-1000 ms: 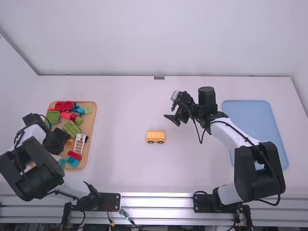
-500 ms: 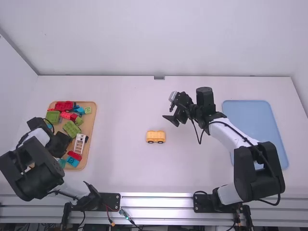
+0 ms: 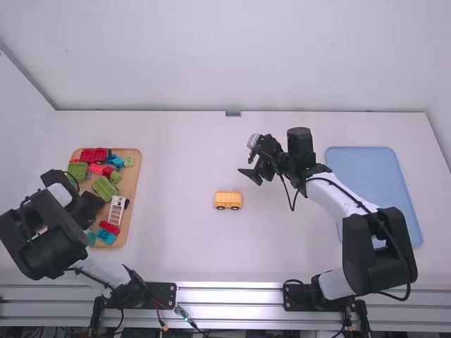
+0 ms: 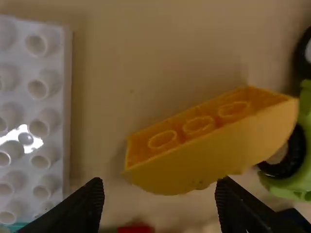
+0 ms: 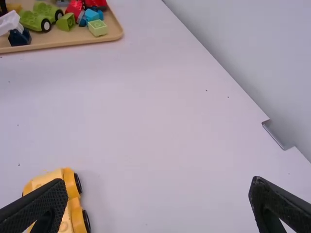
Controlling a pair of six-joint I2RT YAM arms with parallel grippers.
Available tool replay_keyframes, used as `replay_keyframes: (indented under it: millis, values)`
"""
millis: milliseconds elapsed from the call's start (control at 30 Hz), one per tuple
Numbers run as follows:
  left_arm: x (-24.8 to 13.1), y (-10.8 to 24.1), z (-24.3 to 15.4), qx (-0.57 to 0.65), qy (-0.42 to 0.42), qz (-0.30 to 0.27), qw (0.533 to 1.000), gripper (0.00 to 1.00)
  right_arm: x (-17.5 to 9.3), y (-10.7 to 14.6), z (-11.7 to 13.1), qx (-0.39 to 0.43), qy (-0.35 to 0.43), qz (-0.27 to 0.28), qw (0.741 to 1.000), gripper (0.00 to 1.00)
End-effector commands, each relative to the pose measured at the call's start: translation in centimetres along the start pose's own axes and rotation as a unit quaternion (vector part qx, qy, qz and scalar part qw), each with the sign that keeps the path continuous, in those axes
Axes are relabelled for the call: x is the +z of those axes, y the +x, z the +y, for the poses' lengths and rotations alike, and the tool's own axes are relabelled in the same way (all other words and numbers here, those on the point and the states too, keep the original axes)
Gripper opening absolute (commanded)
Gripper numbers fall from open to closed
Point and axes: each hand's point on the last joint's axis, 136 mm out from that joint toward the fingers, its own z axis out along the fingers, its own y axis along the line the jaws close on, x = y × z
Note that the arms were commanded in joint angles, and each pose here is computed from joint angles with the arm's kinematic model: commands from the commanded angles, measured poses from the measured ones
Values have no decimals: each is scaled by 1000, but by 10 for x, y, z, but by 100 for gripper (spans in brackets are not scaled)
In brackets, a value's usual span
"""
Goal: Assemble lego blocks to make yellow taxi
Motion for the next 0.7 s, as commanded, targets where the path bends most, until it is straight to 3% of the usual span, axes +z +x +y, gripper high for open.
replay_keyframes:
  millis: [0,300,467,667]
  values:
    - [-5,-10,-5,43,0,-7,999,62,-2,-5,4,-1,-3,-4,1000,99]
    - [-12,-18,-9,187,1,-13,982,57,-2,-5,4,-1,-3,-4,1000,99]
    - [-10,-12,-6,300,-2,4,954,59,-2,-7,2,-5,0,-8,1000,99]
    - [-1,-23,-11,413,-1,-15,910,50,-3,-13,-1,19,2,-12,1000,99]
